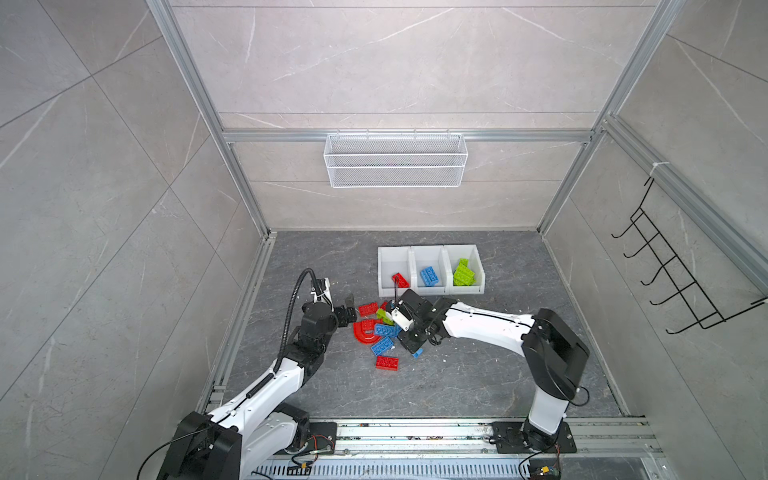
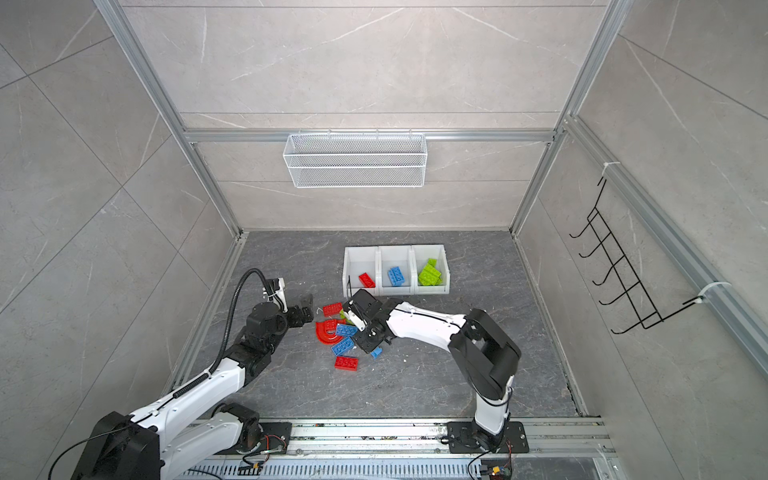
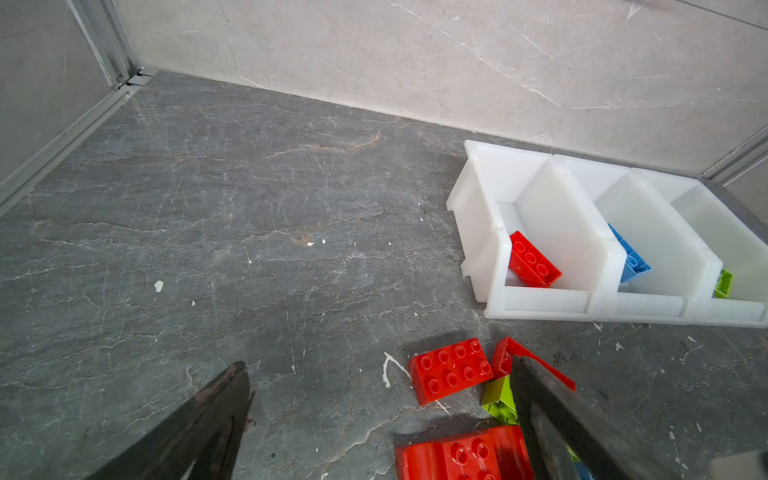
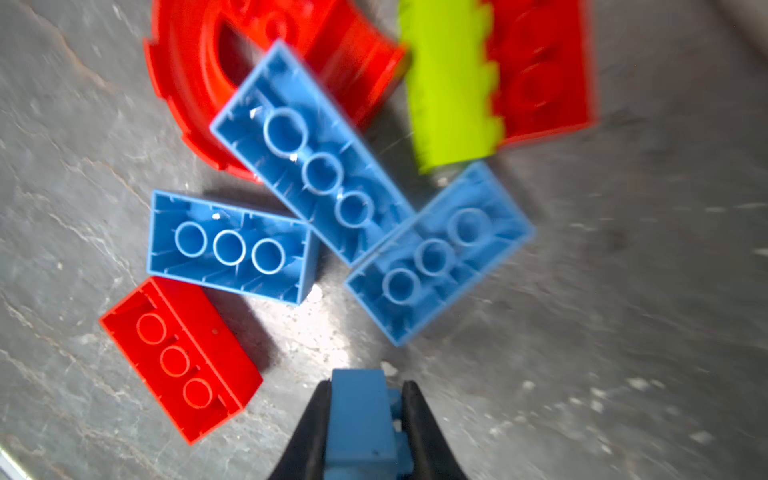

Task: Sort the legos into containers by color
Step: 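Carry the blue brick into the middle bin compartment and release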

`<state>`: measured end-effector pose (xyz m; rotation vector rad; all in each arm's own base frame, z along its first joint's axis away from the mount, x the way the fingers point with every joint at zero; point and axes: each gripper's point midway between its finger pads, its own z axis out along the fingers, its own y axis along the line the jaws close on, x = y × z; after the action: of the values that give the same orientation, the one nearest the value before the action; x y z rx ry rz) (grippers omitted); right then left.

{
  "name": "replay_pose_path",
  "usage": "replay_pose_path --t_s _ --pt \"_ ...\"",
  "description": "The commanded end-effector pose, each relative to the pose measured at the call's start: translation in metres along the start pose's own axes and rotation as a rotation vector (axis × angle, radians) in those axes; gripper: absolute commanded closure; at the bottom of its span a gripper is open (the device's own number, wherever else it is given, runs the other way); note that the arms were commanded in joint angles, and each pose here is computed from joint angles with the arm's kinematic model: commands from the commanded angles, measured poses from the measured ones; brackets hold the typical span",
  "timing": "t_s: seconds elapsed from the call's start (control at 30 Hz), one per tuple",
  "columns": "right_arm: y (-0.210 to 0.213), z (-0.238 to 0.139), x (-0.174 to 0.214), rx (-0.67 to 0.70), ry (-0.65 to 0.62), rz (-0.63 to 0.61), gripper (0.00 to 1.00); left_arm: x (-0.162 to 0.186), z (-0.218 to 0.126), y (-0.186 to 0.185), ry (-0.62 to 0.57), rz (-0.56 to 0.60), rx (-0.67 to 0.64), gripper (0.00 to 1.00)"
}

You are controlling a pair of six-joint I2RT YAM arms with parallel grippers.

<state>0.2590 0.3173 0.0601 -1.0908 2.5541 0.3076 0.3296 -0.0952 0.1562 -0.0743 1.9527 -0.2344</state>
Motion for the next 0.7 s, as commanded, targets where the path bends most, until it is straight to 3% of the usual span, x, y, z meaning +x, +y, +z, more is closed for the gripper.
replay_pose_path --t_s 0.0,0.27,0.5,0.67 --pt "-0.026 -0.029 -0.025 0.044 -0.192 0.087 0.95 -0.010 -0.002 0.003 -0.037 -0.010 -0.013 0.00" --pt "-0.088 -0.068 -0.039 0.013 -0.379 0.317 0.96 -0.011 -0.002 0.005 -0.042 -0.011 -0.021 0.00" --pt "-0.146 -0.092 -0.060 0.125 -0.443 0.424 0.95 -0.008 0.001 0.001 -0.029 -0.010 -0.008 0.00" --pt "-0.192 -0.086 -0.079 0.174 -0.450 0.484 0.96 -0.007 0.004 -0.001 -0.020 -0.010 0.002 0.00"
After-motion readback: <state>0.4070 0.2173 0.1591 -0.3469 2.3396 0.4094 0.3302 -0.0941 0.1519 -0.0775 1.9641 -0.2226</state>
